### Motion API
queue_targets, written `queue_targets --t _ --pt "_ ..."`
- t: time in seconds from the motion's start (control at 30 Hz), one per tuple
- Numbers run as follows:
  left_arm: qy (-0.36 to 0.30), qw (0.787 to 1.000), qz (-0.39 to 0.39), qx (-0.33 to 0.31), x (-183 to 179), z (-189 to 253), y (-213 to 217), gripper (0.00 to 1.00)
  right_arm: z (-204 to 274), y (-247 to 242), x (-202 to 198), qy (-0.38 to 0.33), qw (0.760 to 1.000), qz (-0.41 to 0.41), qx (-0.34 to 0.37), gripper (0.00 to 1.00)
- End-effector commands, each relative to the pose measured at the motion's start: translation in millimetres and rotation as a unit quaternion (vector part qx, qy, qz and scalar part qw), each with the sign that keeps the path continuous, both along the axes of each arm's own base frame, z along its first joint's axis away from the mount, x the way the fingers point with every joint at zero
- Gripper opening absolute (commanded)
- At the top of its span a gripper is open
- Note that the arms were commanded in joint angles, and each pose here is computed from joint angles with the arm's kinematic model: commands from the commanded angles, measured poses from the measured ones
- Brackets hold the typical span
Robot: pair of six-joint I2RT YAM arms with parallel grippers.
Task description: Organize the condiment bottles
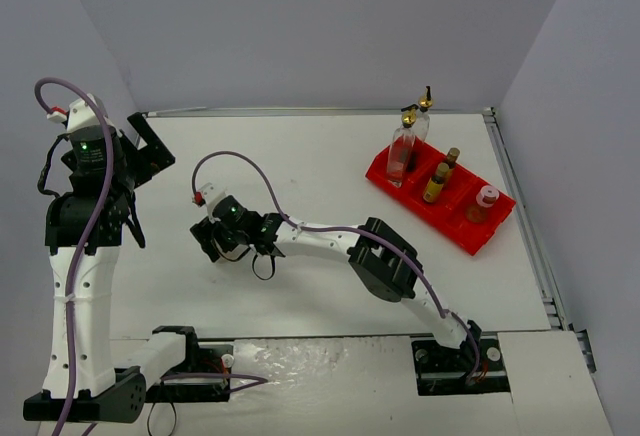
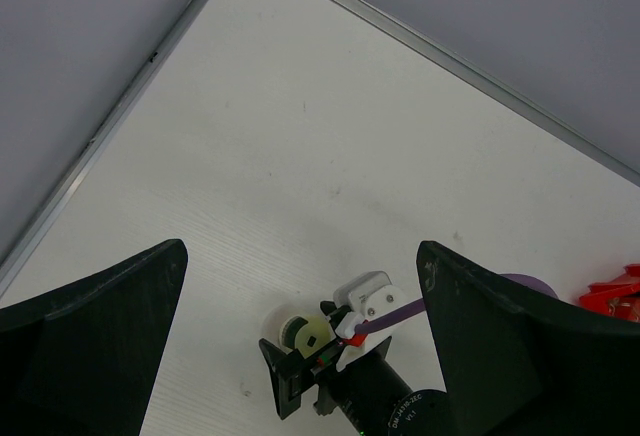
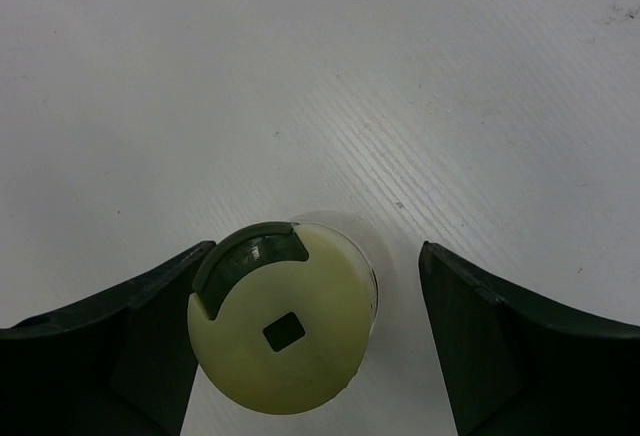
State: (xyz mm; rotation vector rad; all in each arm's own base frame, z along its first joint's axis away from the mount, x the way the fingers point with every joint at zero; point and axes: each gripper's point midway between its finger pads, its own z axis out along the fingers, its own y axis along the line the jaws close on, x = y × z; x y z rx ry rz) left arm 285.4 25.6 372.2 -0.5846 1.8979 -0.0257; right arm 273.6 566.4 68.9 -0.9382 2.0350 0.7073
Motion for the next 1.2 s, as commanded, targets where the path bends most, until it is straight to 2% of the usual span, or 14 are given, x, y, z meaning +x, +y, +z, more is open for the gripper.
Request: queue_targets --t 0.0,0.07,0.2,0.27,0.47,0.53,0.63,0.7,0.8,1.0,1.17 --pt "-0.041 0.999 -0.001 -0.001 5.5 23.0 0.5 0.97 62.9 11.7 8.7 -0.043 0.998 -0.004 0.050 0.77" --pt "-0.041 0.999 -0.001 -0.002 5.9 22.4 0.3 0.97 60.0 11.6 8.7 -0.042 0.998 -0.004 0.047 0.73" --pt "-0.042 0.999 -0.002 0.000 5.7 23.3 0.4 0.97 57.7 12.1 8.6 -0.042 0.998 -0.006 0.045 0.53" --pt "-0.040 0.999 -0.002 0.000 6.4 22.4 0.4 0.97 59.4 10.9 12.1 -0.050 0.998 -0.017 0.043 0.47" --pt "-0.038 0.999 -0.004 0.002 7.7 20.6 0.3 0.97 69.3 11.9 16.3 -0.061 0.997 -0.022 0.044 0.47" --pt "-0.038 0.999 -0.003 0.003 7.5 20.8 0.8 0.97 71.1 8.7 17.5 -0.067 0.997 -0.029 0.040 0.42" --pt "-0.037 0.999 -0.004 0.003 7.9 20.0 0.4 0.97 75.5 -0.2 22.2 -0.075 0.995 -0.049 0.035 0.28" --pt "-0.037 0.999 -0.006 0.001 9.2 18.3 -0.6 0.97 80.7 -10.8 27.4 -0.083 0.993 -0.075 0.029 0.12" --pt "-0.037 0.999 -0.008 -0.003 10.8 16.6 -2.0 0.97 95.0 -30.0 35.3 -0.098 0.988 -0.117 0.027 0.00" --pt "-0.035 0.999 -0.009 -0.003 11.4 14.2 -2.3 0.97 125.5 -85.7 50.3 -0.127 0.969 -0.212 0.024 0.00" --pt "-0.036 0.999 0.003 -0.005 11.5 14.1 5.5 0.97 161.5 -161.2 70.7 -0.140 0.937 -0.317 0.045 0.00"
